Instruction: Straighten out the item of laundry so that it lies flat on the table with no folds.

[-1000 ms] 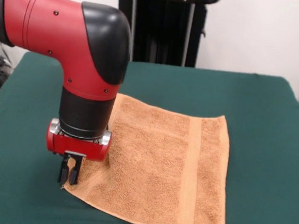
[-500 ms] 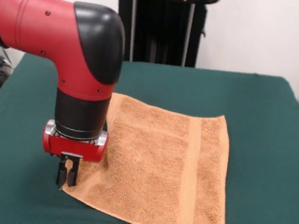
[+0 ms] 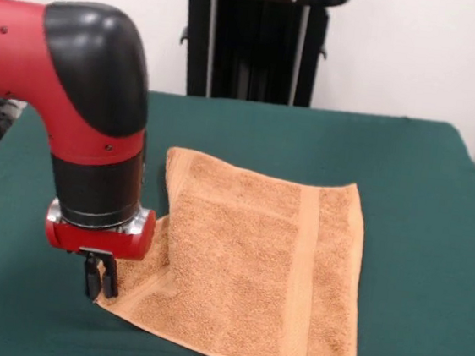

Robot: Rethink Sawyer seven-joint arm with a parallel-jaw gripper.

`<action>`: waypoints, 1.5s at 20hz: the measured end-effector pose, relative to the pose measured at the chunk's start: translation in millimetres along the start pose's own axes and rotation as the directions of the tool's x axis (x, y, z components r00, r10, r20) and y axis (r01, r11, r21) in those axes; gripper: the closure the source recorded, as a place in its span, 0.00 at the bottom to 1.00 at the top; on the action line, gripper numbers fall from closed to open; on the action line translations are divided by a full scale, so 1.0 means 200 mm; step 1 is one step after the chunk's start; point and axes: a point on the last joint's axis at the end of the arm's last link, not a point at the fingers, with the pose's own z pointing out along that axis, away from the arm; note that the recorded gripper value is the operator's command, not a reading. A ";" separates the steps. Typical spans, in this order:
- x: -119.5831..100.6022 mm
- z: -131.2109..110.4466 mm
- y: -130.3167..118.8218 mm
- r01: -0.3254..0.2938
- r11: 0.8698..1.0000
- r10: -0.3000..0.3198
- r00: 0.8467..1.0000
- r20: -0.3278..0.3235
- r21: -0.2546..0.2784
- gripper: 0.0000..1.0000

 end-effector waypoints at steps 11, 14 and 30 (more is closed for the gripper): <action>-0.04 0.00 -0.05 -0.048 0.997 0.044 0.997 -0.056 -0.066 1.00; -0.05 0.01 -0.06 -0.051 0.995 0.044 0.996 -0.073 -0.091 1.00; -0.14 0.03 -0.15 0.198 0.944 -0.244 0.957 -0.155 -0.264 1.00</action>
